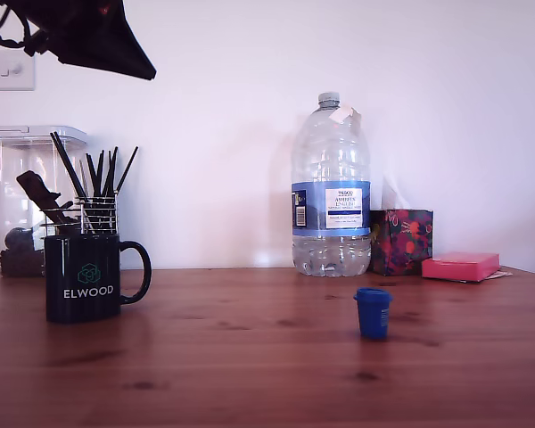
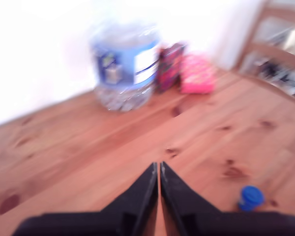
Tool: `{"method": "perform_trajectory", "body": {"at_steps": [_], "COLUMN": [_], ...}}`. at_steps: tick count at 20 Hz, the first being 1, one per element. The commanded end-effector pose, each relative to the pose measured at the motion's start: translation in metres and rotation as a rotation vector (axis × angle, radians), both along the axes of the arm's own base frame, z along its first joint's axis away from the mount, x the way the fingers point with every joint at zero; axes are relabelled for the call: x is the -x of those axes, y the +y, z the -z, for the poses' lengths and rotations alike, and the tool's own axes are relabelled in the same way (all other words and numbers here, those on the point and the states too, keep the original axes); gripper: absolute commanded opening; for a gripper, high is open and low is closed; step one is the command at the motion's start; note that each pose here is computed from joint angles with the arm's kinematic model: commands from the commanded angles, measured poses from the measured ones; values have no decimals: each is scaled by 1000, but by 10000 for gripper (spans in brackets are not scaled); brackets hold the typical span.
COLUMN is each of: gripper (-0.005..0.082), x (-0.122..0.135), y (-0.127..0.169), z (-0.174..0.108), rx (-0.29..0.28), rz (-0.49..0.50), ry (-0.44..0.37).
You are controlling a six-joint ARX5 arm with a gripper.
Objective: Pick up the coffee capsules from the table one by one and drop them inside the nearest coffee cup
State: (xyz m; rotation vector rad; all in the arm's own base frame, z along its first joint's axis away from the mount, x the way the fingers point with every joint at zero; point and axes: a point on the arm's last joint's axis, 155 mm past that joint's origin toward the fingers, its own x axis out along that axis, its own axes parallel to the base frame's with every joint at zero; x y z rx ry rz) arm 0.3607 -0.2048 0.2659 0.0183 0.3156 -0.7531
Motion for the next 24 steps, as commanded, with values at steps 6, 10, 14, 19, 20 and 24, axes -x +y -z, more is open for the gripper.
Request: {"method": "perform_trajectory", "body": {"at_steps": [6, 10, 14, 19, 20, 24], "gripper": [-19, -19, -19, -19, -19, -19], "x": [52, 80, 94, 89, 88, 86], "y": [-42, -66, -77, -96, -100, -110], "z": [42, 64, 83, 112, 121, 164], "rx": [70, 84, 95, 87, 89, 57], "rz": [139, 173, 182, 210, 212, 221], "ry": [-85, -129, -131, -113, -100, -30]}}
